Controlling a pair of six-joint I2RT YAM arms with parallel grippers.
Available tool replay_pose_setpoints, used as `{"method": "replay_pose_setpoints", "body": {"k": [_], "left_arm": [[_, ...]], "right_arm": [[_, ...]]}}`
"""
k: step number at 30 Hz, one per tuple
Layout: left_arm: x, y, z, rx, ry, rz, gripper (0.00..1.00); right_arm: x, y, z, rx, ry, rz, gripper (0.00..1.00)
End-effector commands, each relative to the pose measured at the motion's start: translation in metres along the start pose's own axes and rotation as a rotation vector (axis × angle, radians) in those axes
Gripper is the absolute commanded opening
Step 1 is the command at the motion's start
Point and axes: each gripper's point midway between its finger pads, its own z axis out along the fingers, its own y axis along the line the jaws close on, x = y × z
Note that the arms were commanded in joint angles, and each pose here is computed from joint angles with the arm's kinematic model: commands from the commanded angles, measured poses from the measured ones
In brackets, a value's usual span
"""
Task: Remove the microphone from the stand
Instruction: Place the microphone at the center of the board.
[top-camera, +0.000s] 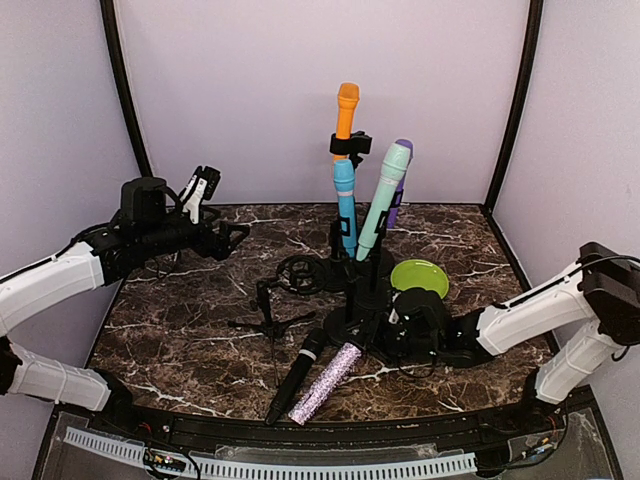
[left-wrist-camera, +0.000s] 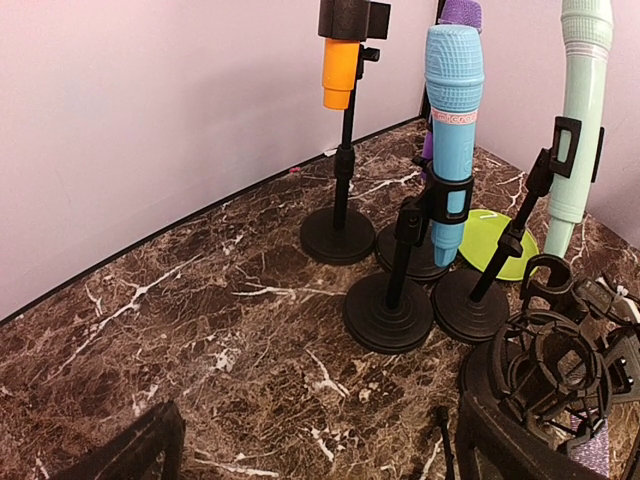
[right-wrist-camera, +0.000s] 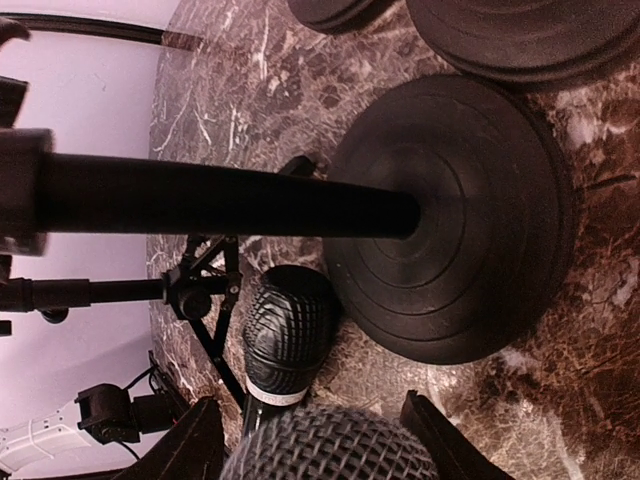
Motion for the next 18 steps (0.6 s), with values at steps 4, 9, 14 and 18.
{"method": "replay_pose_setpoints", "body": {"k": [4,9,14,18], "left_arm": [[-0.0025,-0.0010,-0.0028,-0.002,-0.018,0.015,0.97],[-0.0015,-0.0008,-0.0025,-0.003,-0.015,0.013,0.97],[-0.0016,0.0001,-0.0024,-0.008,-0.015,0.013,0.96],[-0.0022,0.0016,-0.0035,-0.018,-0.018,0.014,0.96]], "right_arm": [[0.0077,0.0033,0.0078,0.001,0.029,0.037,0.68],[0.0081,0.0023,0.0095,0.012,0.034,0.034,0.71],[0.0048,0.0011,0.0064,0.017,0.015,0.035,0.77],[0.0001,0.0016,0.0022,0.022,-0.009,0.022,0.81]]}}
